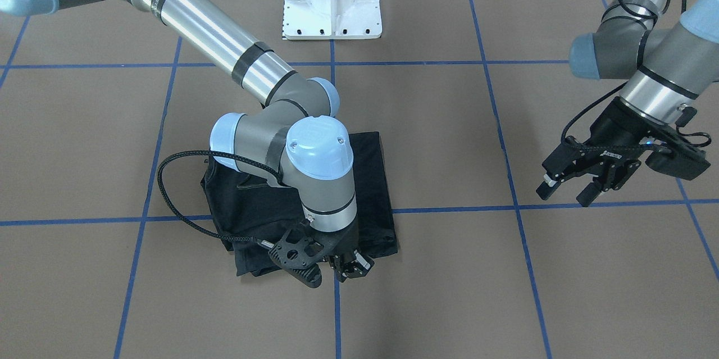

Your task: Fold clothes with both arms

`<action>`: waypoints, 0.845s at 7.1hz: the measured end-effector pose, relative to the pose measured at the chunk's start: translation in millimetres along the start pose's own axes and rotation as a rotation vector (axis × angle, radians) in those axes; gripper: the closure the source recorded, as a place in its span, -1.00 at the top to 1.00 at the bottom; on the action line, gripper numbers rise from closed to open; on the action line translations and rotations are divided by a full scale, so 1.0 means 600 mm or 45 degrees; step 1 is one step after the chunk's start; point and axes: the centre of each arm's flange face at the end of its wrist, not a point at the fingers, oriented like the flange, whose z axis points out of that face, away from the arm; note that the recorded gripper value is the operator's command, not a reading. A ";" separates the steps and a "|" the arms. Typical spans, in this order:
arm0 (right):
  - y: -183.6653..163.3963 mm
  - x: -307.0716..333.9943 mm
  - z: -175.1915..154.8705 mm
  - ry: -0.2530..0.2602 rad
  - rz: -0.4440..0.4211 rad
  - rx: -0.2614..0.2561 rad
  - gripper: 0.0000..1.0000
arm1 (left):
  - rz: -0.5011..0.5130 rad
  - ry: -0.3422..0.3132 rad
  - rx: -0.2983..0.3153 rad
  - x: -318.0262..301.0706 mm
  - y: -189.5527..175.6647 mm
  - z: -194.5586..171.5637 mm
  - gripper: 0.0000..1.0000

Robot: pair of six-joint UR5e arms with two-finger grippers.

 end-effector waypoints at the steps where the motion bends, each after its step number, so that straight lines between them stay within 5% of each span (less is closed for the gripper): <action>1: -0.027 0.016 -0.013 -0.008 -0.001 -0.050 -1.00 | 0.002 0.001 0.003 -0.001 0.001 -0.004 1.00; 3: -0.094 0.128 -0.041 -0.024 -0.055 -0.114 0.20 | 0.026 -0.006 -0.001 -0.013 0.007 -0.011 1.00; 4: -0.147 0.214 -0.066 -0.016 -0.086 -0.147 0.99 | 0.070 -0.022 -0.002 -0.030 0.009 -0.016 1.00; 6: -0.283 0.439 -0.141 0.000 -0.188 -0.187 1.00 | 0.206 -0.079 0.000 -0.093 0.013 -0.037 1.00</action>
